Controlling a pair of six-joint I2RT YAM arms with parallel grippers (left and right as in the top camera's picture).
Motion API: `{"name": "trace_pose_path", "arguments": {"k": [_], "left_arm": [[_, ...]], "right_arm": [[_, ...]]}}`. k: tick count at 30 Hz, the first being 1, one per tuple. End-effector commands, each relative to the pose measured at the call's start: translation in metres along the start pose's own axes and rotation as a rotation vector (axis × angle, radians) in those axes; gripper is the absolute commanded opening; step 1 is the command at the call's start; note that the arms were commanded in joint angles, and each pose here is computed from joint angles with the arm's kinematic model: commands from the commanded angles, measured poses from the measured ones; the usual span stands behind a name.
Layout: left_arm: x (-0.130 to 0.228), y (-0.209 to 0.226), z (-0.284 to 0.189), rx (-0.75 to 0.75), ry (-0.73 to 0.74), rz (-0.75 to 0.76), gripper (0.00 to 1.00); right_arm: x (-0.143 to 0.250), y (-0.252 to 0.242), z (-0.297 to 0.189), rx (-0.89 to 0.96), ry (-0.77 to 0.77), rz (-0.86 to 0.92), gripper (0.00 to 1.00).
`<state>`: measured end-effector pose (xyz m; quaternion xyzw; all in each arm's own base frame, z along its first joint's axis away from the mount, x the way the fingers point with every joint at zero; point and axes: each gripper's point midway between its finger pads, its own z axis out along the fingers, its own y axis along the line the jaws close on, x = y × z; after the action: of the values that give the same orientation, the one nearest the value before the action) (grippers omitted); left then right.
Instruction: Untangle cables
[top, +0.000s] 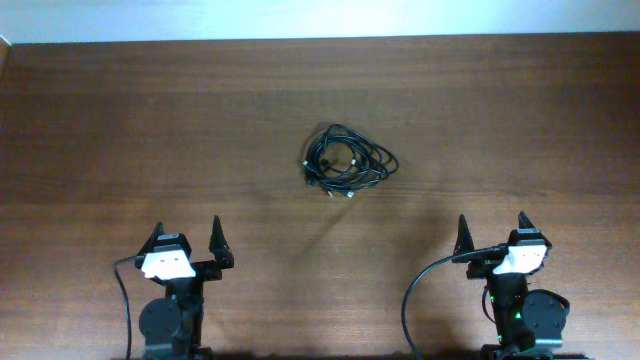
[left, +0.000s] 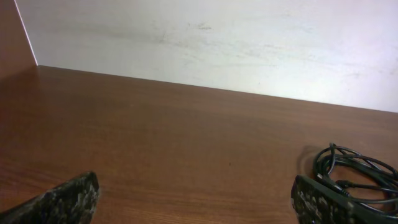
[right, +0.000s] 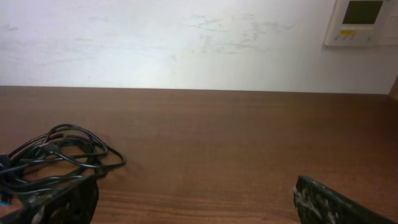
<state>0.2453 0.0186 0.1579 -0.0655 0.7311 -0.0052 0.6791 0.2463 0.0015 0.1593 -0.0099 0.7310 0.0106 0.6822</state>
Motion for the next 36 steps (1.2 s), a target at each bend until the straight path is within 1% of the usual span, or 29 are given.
{"name": "trace_pose_path", "arguments": {"k": [1,4,5,6,7,8,10,11,12,13,14,15,17,18,19,21,22,23,24,25,26,27,28,29,31,32,34,35,36], "left_arm": [[0.002,0.002,0.0,-0.012,0.003,-0.009,0.99],[0.002,0.002,0.0,-0.012,0.003,-0.009,0.99],[0.001,0.002,0.0,-0.011,0.0,-0.01,0.99],[0.003,-0.005,0.0,0.027,0.01,-0.01,0.99],[0.005,-0.018,0.0,0.104,0.023,-0.01,0.99],[0.006,-0.018,0.0,0.102,0.026,-0.01,0.99],[0.005,-0.03,-0.003,0.173,0.048,0.027,0.99],[-0.003,-0.026,-0.009,0.142,0.098,0.024,0.99],[-0.033,-0.025,-0.017,0.12,0.094,0.044,0.99],[-0.055,-0.027,-0.021,0.121,0.084,0.044,0.99],[-0.084,-0.03,-0.023,0.122,0.078,0.045,0.99],[-0.123,-0.035,-0.023,0.13,0.083,0.044,0.99],[-0.167,-0.047,-0.015,0.164,0.152,0.038,0.99],[-0.187,-0.05,-0.008,0.169,0.193,0.035,0.99],[-0.223,-0.054,0.009,0.165,0.261,0.03,0.99],[-0.241,-0.057,0.023,0.16,0.322,0.026,0.99],[-0.247,-0.058,0.027,0.163,0.363,0.038,0.99],[-0.244,-0.068,0.028,0.226,0.436,0.047,0.99],[-0.235,-0.088,0.026,0.344,0.509,0.007,0.99],[-0.232,-0.098,0.028,0.406,0.524,-0.012,0.99],[-0.231,-0.104,0.039,0.442,0.521,-0.021,0.99],[-0.228,-0.107,0.054,0.452,0.528,-0.027,0.99],[-0.222,-0.11,0.069,0.44,0.548,-0.034,0.99],[-0.214,-0.118,0.082,0.444,0.57,-0.025,0.99],[-0.189,-0.156,0.11,0.496,0.609,0.033,0.99],[-0.166,-0.18,0.132,0.503,0.635,0.079,0.99],[-0.12,-0.203,0.157,0.48,0.709,0.14,0.99],[-0.087,-0.211,0.166,0.472,0.783,0.164,0.99],[-0.052,-0.218,0.172,0.475,0.866,0.18,0.99]], "right_arm": [[0.002,-0.003,0.0,0.014,0.003,0.004,0.99],[0.002,0.001,0.0,-0.008,0.002,0.011,0.99],[0.0,0.012,-0.001,-0.075,-0.002,0.131,0.99],[0.0,0.019,-0.001,-0.113,0.006,0.248,0.99],[0.0,0.024,-0.002,-0.143,0.022,0.408,0.99],[-0.005,0.021,-0.001,-0.128,-0.001,0.405,0.99],[-0.006,0.046,-0.007,-0.276,0.026,0.384,0.99],[0.001,0.053,-0.01,-0.306,0.083,0.378,0.99],[-0.007,0.05,-0.013,-0.282,0.109,0.355,0.99],[-0.019,0.049,-0.015,-0.28,0.095,0.341,0.99],[-0.049,0.049,-0.019,-0.284,0.053,0.32,0.99],[-0.095,0.046,-0.024,-0.273,0.005,0.304,0.99],[-0.131,0.042,-0.023,-0.244,0.034,0.287,0.99],[-0.148,0.042,-0.017,-0.238,0.084,0.262,0.99],[-0.169,0.037,0.005,-0.202,0.259,0.229,0.99],[-0.174,0.029,0.027,-0.151,0.415,0.242,0.99],[-0.176,0.025,0.039,-0.121,0.547,0.243,0.99],[-0.177,0.022,0.046,-0.087,0.626,0.213,0.99],[-0.19,0.033,0.058,-0.126,0.644,0.145,0.99],[-0.202,0.047,0.062,-0.192,0.624,0.095,0.99],[-0.222,0.062,0.063,-0.238,0.581,0.054,0.99],[-0.239,0.067,0.059,-0.228,0.55,0.046,0.99],[-0.25,0.059,0.057,-0.15,0.536,0.049,0.99],[-0.255,0.055,0.055,-0.117,0.536,0.037,0.99],[-0.25,0.052,0.057,-0.095,0.561,0.029,0.98],[-0.244,0.049,0.057,-0.078,0.585,0.02,0.99],[-0.243,0.056,0.055,-0.118,0.593,0.033,0.99],[-0.241,0.055,0.052,-0.117,0.608,0.031,0.99],[-0.239,0.055,0.05,-0.13,0.613,-0.015,0.99]]}}
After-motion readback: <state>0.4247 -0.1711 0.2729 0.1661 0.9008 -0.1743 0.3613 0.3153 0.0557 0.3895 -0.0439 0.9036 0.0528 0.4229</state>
